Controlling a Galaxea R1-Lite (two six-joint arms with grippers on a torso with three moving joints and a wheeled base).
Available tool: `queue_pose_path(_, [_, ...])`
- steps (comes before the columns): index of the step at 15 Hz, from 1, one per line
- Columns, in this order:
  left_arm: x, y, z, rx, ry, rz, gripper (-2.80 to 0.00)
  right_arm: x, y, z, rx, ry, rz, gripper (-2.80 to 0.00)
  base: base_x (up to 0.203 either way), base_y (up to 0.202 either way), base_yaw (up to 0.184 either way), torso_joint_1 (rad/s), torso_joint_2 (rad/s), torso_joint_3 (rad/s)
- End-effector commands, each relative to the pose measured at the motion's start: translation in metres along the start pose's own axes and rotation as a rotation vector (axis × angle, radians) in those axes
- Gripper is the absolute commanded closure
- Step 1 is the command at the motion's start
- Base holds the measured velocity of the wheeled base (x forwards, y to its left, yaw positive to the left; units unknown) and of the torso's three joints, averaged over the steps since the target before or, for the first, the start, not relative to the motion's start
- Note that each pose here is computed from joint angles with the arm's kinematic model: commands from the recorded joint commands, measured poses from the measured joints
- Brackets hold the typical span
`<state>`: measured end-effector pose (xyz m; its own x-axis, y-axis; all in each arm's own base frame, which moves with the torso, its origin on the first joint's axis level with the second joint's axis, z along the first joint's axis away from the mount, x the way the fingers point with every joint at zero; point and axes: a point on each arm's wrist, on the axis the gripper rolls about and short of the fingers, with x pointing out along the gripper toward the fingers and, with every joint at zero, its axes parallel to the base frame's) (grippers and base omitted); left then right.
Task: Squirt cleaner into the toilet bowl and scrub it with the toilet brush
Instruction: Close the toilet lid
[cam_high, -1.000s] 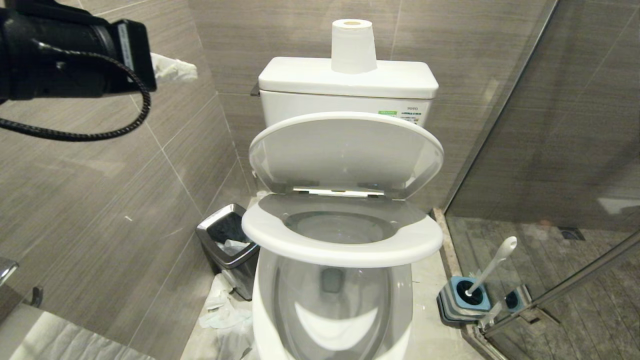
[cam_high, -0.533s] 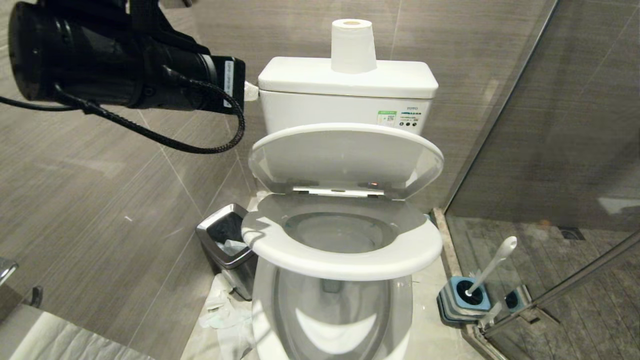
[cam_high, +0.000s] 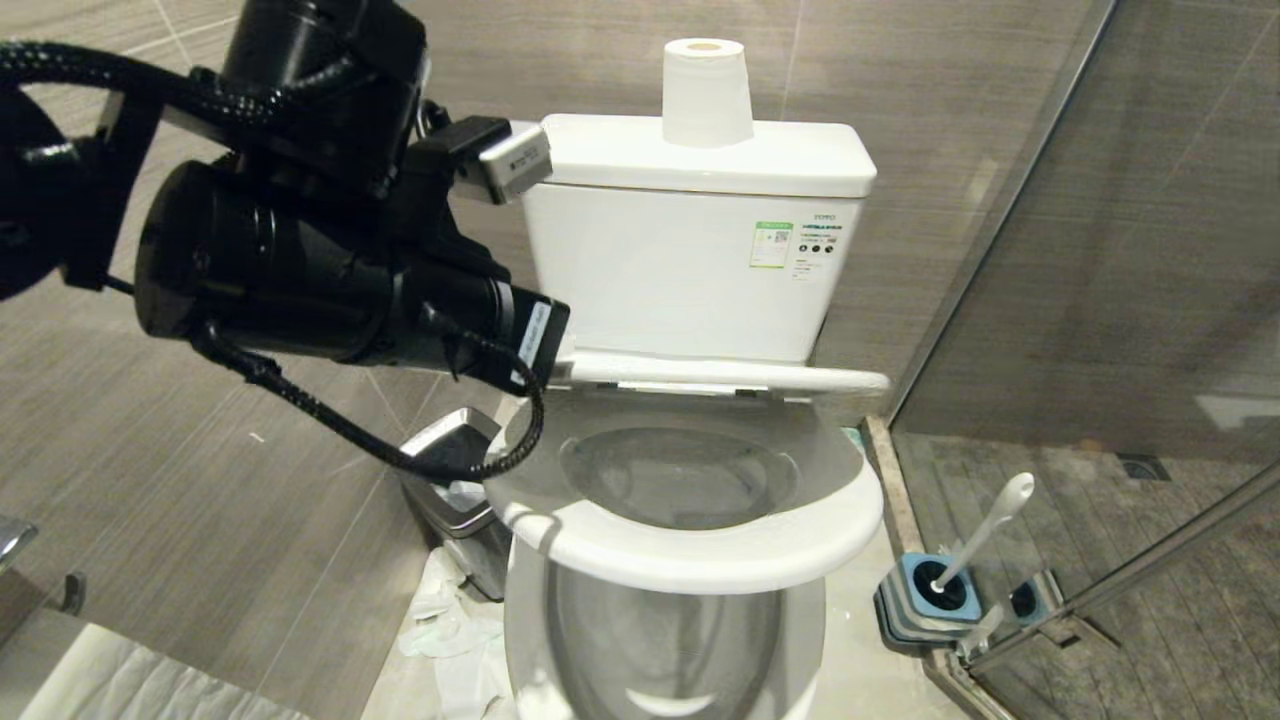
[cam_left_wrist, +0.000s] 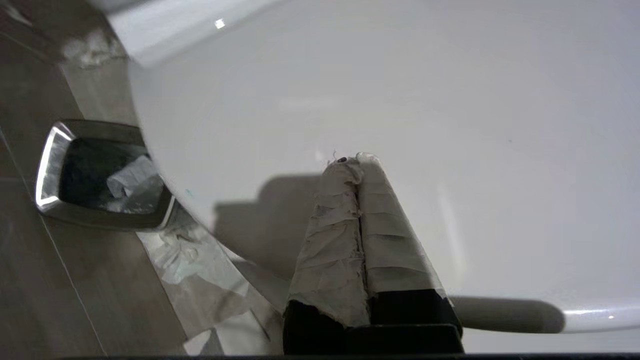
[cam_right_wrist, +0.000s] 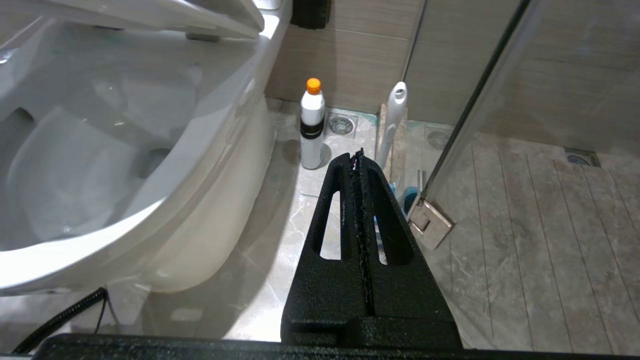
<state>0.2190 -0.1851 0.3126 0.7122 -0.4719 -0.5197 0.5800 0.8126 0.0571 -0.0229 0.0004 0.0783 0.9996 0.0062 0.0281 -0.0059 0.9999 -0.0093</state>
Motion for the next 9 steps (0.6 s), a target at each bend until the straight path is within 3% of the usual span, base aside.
queue_pose_path(1, [0.001, -0.006, -0.019, 0.015, 0.069, -0.019, 0.00, 0.001, 0.000, -0.003, 0.000, 0.011, 0.000, 0.00, 0.000, 0.000, 0.000, 0.000, 0.00, 0.000])
queue_pose_path(4, [0.012, -0.018, -0.055, 0.032, 0.200, -0.049, 0.00, 0.001, 0.000, -0.003, 0.000, 0.011, 0.000, 0.00, 0.000, 0.000, 0.000, 0.000, 0.00, 0.000])
queue_pose_path(6, [0.020, -0.022, -0.068, 0.008, 0.252, -0.050, 0.00, 0.001, 0.000, -0.003, 0.000, 0.011, 0.000, 0.00, 0.000, 0.000, 0.000, 0.000, 0.00, 0.000])
queue_pose_path(9, [0.038, -0.023, -0.081, -0.030, 0.225, -0.041, 0.00, 0.001, 0.000, -0.003, 0.000, 0.010, 0.000, 0.00, 0.000, 0.000, 0.000, 0.000, 0.00, 0.000])
